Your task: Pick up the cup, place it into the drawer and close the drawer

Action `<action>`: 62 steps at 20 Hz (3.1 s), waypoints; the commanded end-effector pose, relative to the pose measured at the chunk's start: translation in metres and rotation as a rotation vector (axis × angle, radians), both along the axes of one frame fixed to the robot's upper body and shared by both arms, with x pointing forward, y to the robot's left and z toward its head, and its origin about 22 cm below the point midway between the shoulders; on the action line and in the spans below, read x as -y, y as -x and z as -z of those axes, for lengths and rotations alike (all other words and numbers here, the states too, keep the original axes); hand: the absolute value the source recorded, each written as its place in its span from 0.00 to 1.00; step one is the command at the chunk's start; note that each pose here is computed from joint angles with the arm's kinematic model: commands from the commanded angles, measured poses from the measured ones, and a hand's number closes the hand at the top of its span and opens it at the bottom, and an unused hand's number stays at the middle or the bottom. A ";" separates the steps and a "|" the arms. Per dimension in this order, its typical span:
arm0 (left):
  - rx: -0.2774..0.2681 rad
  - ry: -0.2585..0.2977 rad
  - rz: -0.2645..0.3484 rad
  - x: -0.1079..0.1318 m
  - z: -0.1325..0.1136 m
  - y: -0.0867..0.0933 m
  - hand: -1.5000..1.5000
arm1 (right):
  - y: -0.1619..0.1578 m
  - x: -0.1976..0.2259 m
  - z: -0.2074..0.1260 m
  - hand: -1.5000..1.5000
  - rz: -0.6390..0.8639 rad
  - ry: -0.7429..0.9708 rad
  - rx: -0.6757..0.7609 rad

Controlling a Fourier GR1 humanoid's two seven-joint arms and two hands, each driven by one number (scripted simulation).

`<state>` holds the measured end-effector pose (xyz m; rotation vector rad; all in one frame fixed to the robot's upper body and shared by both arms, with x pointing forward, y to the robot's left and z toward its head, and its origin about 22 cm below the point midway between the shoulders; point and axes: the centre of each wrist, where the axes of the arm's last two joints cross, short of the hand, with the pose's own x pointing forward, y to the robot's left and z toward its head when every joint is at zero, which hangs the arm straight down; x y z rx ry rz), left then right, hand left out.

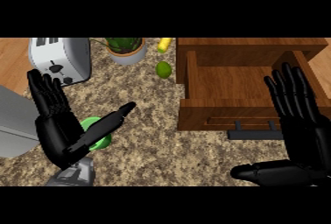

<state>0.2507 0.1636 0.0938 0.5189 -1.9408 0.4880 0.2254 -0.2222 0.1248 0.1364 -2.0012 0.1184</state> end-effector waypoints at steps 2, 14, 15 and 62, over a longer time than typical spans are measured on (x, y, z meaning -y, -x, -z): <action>-0.030 0.022 -0.017 -0.004 0.007 0.020 0.00 | -0.009 0.006 0.000 0.00 0.005 0.002 -0.010; -0.125 0.084 -0.080 0.001 0.043 0.021 0.00 | -0.012 0.013 -0.004 0.00 0.016 0.006 0.018; -0.130 0.071 -0.095 -0.005 0.044 0.016 0.00 | 0.005 0.020 -0.022 0.00 0.012 0.009 0.018; -0.221 0.156 -0.172 -0.077 0.228 0.044 0.00 | -0.005 0.014 -0.027 0.00 -0.012 0.009 -0.005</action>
